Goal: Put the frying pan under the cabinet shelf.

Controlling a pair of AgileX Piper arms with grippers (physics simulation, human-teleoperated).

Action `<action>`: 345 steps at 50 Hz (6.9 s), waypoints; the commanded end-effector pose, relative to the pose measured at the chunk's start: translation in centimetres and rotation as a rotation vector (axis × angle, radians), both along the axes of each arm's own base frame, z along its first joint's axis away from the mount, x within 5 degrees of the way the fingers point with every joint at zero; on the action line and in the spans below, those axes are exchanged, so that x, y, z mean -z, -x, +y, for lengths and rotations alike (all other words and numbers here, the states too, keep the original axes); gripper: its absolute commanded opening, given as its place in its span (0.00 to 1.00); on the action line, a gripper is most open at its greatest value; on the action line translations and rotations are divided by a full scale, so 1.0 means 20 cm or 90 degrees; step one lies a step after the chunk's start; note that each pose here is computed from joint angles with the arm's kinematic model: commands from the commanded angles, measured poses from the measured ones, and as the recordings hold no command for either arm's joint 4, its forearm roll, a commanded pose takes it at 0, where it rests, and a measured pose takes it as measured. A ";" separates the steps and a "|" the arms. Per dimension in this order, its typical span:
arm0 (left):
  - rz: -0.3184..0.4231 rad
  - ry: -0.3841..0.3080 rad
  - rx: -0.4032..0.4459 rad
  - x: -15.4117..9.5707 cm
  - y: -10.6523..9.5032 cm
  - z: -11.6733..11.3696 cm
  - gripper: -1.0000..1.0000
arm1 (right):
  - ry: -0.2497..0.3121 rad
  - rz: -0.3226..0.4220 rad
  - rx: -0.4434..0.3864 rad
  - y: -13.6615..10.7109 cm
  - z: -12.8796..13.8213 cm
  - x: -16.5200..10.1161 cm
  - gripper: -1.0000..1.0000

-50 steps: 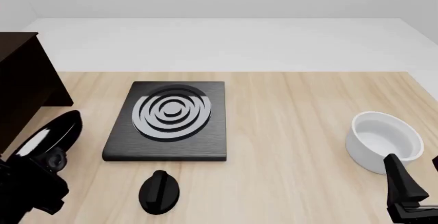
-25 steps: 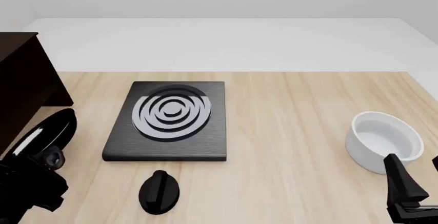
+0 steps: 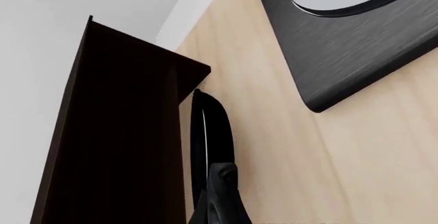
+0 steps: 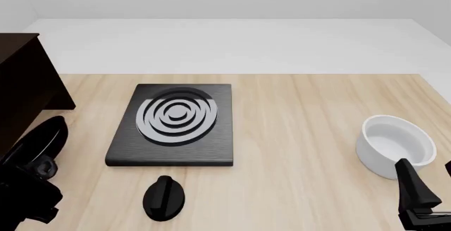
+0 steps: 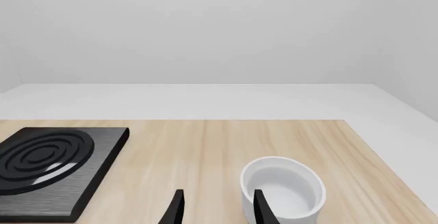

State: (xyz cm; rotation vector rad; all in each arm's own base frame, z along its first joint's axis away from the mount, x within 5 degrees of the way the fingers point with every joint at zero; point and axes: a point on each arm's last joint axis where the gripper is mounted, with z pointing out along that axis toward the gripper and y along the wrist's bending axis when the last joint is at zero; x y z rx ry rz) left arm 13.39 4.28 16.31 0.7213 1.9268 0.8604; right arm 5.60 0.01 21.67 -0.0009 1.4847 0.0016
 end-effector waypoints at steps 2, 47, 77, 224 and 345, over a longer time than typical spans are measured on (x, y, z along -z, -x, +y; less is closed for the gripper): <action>0.003 -0.020 -0.018 0.03 -0.01 0.03 0.00 | 0.000 0.000 0.000 0.00 0.00 0.00 1.00; 0.012 -0.060 -0.052 0.19 -0.10 0.14 0.00 | 0.000 0.000 0.000 0.00 0.00 0.00 1.00; 0.005 -0.072 -0.072 0.19 -0.14 0.19 0.00 | 0.000 0.000 0.000 0.00 0.00 0.00 1.00; 0.151 -0.223 0.042 0.21 -0.32 0.24 1.00 | 0.000 0.000 0.000 0.00 0.00 0.00 1.00; -0.008 -0.211 0.123 -0.35 -0.24 -0.01 1.00 | 0.000 0.000 0.000 0.00 0.00 0.00 1.00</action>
